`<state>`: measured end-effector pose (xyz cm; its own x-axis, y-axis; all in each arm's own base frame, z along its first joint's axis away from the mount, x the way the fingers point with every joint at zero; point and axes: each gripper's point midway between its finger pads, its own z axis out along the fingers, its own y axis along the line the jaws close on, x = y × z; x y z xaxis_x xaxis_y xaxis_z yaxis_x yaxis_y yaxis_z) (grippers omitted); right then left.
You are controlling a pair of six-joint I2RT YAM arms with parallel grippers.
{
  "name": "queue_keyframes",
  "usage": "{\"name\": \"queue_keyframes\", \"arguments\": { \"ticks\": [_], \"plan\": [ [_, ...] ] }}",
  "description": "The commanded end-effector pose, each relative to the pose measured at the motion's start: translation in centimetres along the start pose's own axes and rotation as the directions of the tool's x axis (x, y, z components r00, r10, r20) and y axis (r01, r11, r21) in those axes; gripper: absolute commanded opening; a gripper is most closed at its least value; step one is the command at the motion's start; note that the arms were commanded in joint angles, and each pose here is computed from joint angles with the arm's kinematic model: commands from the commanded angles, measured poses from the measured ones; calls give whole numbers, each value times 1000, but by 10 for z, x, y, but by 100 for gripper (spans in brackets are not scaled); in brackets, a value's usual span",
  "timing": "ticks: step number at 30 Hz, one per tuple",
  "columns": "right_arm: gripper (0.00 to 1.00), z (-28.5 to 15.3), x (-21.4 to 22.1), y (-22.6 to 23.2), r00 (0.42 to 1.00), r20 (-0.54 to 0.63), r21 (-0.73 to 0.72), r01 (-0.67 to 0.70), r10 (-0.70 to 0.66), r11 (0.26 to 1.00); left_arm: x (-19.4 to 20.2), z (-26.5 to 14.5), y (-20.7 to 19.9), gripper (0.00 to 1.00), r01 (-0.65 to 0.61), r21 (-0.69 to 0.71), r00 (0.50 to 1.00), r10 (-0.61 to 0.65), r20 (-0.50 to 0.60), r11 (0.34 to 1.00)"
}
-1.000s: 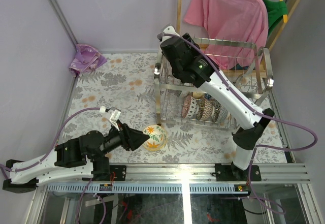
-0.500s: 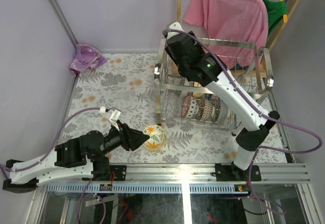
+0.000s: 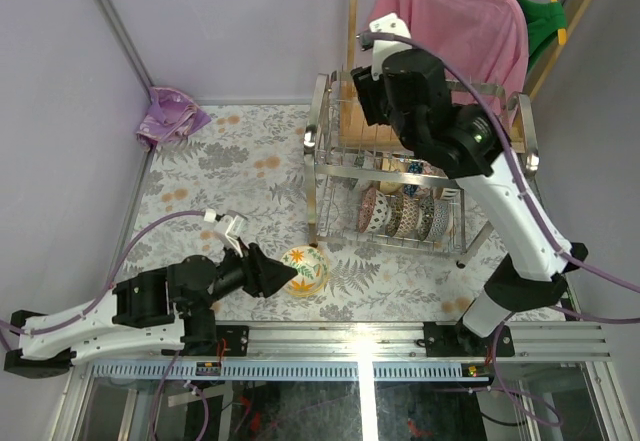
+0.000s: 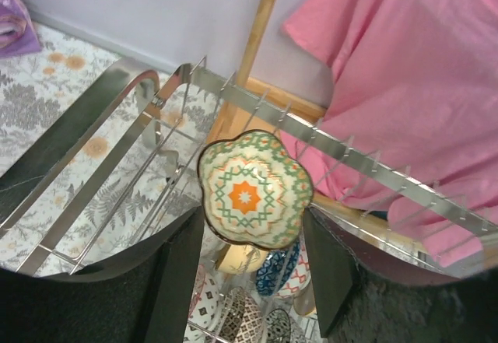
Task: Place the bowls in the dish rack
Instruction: Turn the bowl upside down on the dish rack.
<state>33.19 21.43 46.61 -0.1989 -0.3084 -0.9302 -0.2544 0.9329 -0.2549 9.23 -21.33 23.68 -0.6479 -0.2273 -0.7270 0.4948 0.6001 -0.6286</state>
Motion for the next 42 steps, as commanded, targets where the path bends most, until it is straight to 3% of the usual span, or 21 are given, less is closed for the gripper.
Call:
{"name": "queue_keyframes", "arguments": {
  "ticks": [1,6,12,17,21,24,25,28,33,36,42],
  "plan": [
    [61,25,40,32,974,-133,-149,165,-185,975,-4,-3,-9,48,18,14,1000,-18,-14,1000],
    [61,39,59,45,963,-189,-200,154,-193,968,-3,-1,-10,48,19,14,1000,-19,-15,1000],
    [61,57,71,38,950,-238,-141,170,-200,975,-5,0,-12,48,16,17,1000,-16,-12,1000],
    [53,66,78,31,942,-264,-106,185,-207,977,-8,-2,-13,48,13,15,1000,-13,-4,1000],
    [35,72,79,36,947,-266,-149,146,-182,978,-12,-3,-14,48,9,15,1000,-9,-1,1000],
    [6,70,77,40,951,-258,-178,126,-170,976,-13,-4,-15,48,7,13,1000,-7,0,1000],
    [1,68,74,41,954,-251,-184,117,-162,976,-13,-4,-15,48,8,13,1000,-8,1,1000],
    [0,59,61,43,968,-216,-217,80,-127,973,-12,-3,-15,48,8,12,1000,-8,-2,1000],
    [0,30,22,44,994,-107,-306,-44,12,951,-12,-2,-17,48,7,11,1000,-7,-9,1000],
    [0,3,-5,50,986,-42,-423,-167,164,891,-13,-2,-18,48,10,14,1000,-10,-10,1000],
    [0,-19,-37,51,877,5,-582,-389,481,714,-12,0,-20,48,17,21,1000,-17,-11,1000]
  ]
}}
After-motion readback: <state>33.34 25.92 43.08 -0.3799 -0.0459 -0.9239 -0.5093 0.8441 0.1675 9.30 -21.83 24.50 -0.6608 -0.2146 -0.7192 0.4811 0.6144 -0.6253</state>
